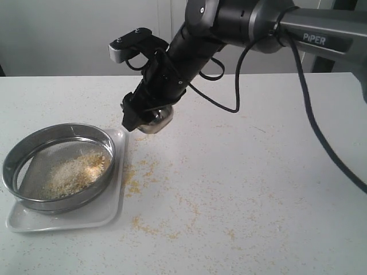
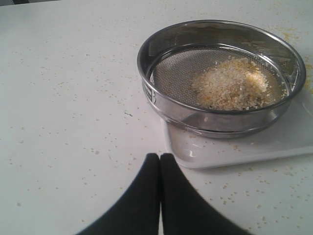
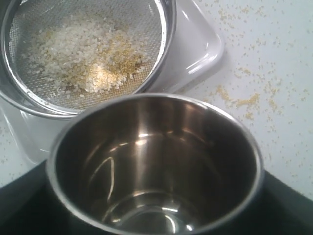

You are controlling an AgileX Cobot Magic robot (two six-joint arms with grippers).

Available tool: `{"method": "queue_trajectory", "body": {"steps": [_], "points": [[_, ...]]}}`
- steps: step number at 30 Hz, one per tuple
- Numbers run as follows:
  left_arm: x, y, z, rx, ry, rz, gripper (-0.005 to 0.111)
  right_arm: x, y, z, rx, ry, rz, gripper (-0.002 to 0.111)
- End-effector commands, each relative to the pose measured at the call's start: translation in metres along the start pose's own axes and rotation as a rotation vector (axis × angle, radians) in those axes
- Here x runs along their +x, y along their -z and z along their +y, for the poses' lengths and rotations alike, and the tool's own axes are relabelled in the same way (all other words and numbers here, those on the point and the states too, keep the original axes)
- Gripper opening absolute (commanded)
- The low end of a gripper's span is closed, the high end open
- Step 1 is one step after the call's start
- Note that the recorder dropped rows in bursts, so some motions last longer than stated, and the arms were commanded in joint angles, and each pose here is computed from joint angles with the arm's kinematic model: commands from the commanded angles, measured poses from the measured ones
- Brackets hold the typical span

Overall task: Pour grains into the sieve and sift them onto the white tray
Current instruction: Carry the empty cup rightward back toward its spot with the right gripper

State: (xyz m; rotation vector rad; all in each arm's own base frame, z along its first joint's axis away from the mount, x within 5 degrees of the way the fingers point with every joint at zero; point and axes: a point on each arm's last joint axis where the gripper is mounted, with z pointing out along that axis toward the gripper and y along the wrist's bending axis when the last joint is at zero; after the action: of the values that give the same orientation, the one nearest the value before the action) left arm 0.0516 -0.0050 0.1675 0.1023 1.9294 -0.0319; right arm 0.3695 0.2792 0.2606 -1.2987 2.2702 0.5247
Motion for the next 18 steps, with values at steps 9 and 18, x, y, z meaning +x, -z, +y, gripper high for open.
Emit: {"method": "queue_trajectory", "body": {"steps": [9,18], "points": [[0.001,0.000,0.000,-0.004,0.002,0.000,0.000,0.014,0.018,-0.010,0.138,-0.064,-0.185,0.000],[0.001,0.000,0.000,-0.004,0.002,0.000,0.000,0.028,0.038,-0.008,0.294,-0.074,-0.324,0.000]]}}
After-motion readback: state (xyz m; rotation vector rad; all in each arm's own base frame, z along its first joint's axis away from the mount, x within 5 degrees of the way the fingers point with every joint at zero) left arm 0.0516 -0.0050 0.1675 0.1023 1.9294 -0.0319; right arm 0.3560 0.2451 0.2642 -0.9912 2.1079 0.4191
